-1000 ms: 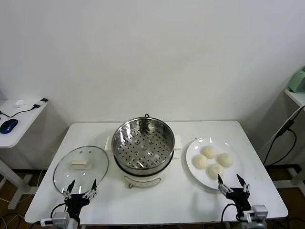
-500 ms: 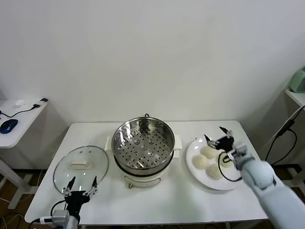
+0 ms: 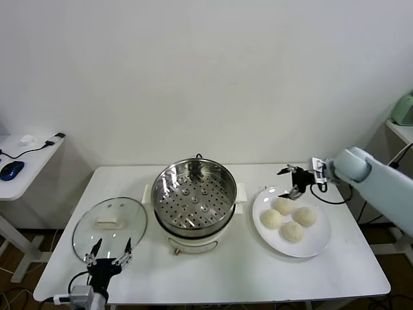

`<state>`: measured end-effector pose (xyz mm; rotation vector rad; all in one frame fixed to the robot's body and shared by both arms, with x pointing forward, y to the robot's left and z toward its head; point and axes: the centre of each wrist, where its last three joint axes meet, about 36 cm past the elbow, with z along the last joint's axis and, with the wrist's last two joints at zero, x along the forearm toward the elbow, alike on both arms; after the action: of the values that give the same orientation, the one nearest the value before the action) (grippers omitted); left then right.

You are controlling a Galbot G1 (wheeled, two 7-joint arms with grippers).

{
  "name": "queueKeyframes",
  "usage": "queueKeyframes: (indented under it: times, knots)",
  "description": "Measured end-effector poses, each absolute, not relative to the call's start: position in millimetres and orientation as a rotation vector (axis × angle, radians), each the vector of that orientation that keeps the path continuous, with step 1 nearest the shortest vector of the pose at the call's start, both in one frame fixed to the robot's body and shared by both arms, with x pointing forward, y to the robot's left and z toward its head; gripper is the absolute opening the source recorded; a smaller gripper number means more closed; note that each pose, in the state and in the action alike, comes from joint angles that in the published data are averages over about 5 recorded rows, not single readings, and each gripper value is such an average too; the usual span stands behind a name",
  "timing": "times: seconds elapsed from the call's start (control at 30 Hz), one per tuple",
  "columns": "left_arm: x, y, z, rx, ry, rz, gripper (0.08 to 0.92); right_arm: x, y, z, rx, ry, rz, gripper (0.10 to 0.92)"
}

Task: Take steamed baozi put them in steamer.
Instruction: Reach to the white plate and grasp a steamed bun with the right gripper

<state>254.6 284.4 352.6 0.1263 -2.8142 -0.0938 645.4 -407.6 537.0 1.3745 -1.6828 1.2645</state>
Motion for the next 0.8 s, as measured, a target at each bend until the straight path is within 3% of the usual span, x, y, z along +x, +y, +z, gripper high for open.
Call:
queueKeyframes:
  times: [0.27,0.8]
  knots:
    - [258.0,283.9,351.3,0.127,-2.820,-0.092,0.823,672.6,-399.8,535.6,1.347,-1.447,1.258,0.823]
    - [256.5,279.6,342.7,0.127,-2.802,-0.078,0.823,702.6,-354.6,474.5,1.243,-1.305,1.271,0.823]
